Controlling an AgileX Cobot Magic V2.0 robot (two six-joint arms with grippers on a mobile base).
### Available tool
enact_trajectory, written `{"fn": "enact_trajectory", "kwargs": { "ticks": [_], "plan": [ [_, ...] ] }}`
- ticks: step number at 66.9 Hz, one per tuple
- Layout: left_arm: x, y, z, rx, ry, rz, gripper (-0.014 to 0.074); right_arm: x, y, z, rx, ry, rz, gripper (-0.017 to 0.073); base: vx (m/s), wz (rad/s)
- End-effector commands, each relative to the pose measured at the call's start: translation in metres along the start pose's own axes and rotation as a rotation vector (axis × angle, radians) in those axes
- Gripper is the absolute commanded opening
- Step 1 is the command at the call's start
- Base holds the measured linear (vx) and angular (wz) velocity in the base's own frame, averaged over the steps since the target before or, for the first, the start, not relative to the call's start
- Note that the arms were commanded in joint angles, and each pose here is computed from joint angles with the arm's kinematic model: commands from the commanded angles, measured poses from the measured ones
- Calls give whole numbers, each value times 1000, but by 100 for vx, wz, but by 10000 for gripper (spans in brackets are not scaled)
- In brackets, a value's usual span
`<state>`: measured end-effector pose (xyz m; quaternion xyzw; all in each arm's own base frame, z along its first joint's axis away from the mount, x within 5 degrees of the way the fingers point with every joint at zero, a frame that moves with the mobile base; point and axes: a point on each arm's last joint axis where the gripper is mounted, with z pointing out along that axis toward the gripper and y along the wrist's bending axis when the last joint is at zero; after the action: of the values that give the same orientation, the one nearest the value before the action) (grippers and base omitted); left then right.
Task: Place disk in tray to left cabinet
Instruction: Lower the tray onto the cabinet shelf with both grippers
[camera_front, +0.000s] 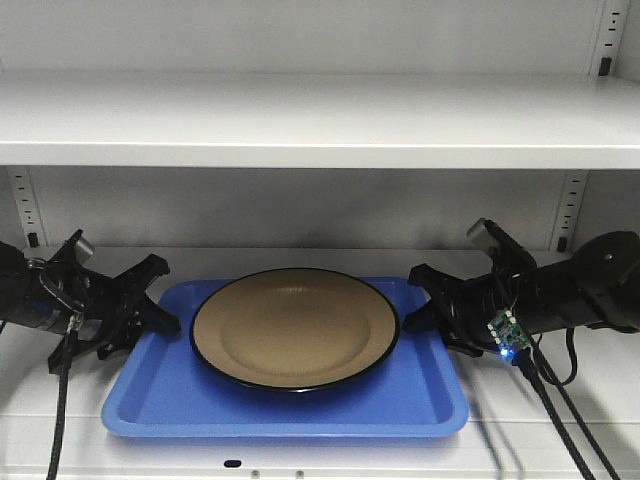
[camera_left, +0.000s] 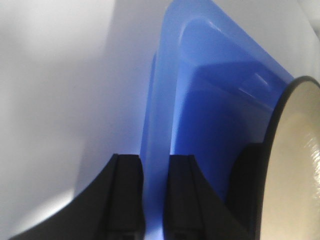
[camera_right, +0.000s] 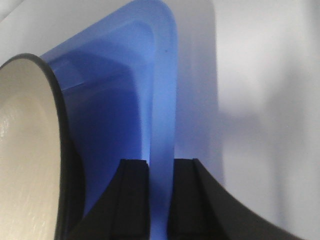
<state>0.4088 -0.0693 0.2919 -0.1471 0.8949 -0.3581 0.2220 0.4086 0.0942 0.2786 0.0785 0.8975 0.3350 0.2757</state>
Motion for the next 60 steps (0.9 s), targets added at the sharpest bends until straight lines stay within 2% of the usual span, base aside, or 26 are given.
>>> {"fn": "enact_trajectory", "kwargs": {
  "ticks": [1, 13, 41, 60],
  "plan": [
    [-2, -35, -23, 133, -85, 1, 279, -10, 35, -25, -106, -88, -9, 262, 0, 0],
    [-3, -35, -24, 130, -103, 50, 335, -14, 34, -26, -96, -133, -8, 323, 0, 0],
    [-14, -33, -26, 97, -223, 68, 335, -24, 29, -29, -29, -252, -59, 323, 0, 0],
    [-16, -24, -26, -19, -245, 182, 335, -28, 24, -30, 38, -293, -137, 322, 0, 0]
  ]
}}
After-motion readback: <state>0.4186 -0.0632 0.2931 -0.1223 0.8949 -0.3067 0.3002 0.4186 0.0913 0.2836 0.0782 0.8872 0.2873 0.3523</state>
